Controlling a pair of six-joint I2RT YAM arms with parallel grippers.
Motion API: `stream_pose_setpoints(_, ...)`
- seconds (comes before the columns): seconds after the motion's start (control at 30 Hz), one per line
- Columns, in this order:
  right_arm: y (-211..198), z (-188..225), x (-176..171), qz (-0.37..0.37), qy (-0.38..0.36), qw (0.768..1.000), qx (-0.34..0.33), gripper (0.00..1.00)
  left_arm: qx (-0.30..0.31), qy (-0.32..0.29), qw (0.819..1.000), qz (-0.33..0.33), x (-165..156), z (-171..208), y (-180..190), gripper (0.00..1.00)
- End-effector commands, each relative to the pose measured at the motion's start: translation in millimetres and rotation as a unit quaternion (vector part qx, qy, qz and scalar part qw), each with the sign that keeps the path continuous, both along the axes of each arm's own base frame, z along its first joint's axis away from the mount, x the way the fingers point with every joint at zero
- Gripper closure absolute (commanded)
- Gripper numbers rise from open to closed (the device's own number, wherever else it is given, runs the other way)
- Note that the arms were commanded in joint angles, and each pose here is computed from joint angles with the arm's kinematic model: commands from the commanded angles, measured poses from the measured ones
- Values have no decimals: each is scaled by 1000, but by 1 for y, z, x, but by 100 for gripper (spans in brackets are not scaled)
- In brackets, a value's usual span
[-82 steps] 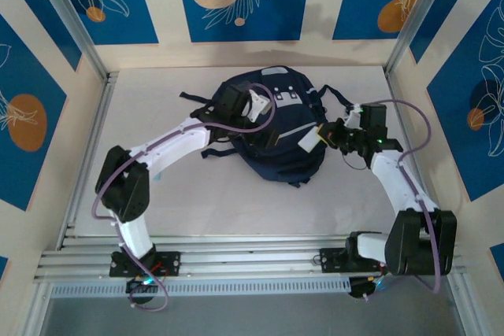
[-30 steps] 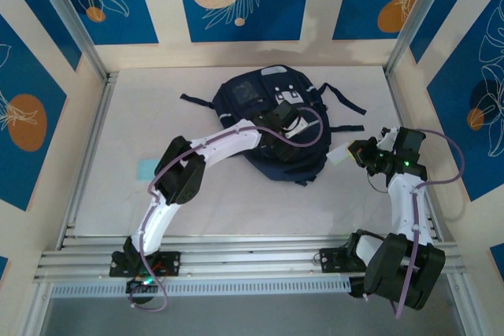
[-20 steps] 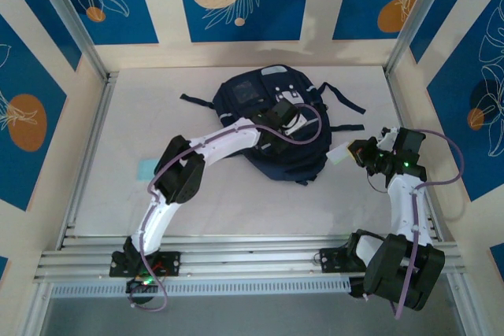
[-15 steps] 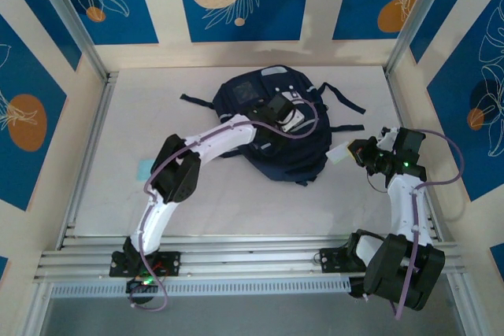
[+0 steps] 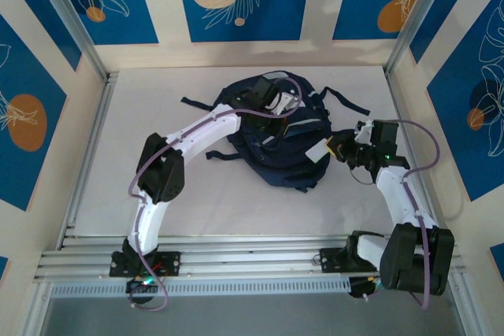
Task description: Pack books, pencil case, and school supplies into a backpack
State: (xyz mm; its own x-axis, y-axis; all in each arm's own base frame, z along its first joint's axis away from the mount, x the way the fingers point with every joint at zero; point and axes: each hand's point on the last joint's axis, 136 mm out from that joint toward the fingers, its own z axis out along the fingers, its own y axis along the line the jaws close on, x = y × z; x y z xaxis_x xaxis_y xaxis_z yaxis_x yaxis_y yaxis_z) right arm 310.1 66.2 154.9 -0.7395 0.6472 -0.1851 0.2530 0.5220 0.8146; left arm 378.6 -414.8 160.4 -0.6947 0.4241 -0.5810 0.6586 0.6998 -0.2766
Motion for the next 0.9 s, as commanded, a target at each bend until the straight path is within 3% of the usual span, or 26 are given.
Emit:
stream_pose_setpoints(0.0,24,9,23,12,-16,1000,19,100,-109,-20,994,-18,-9,81,-18,100)
stream_pose_setpoints(0.37,65,-11,71,-45,0,995,86,100,-136,-44,990,-10,-10,103,-15,100)
stream_pose_setpoints(0.67,67,-62,57,-147,54,984,83,100,-118,-42,992,-4,-11,89,-8,99)
stream_pose_setpoints(0.77,61,-70,51,-163,58,982,79,100,-97,-42,994,4,-13,75,1,72)
stream_pose_setpoints(0.87,59,-73,50,-152,65,984,73,100,-73,-41,996,3,-16,57,8,60)
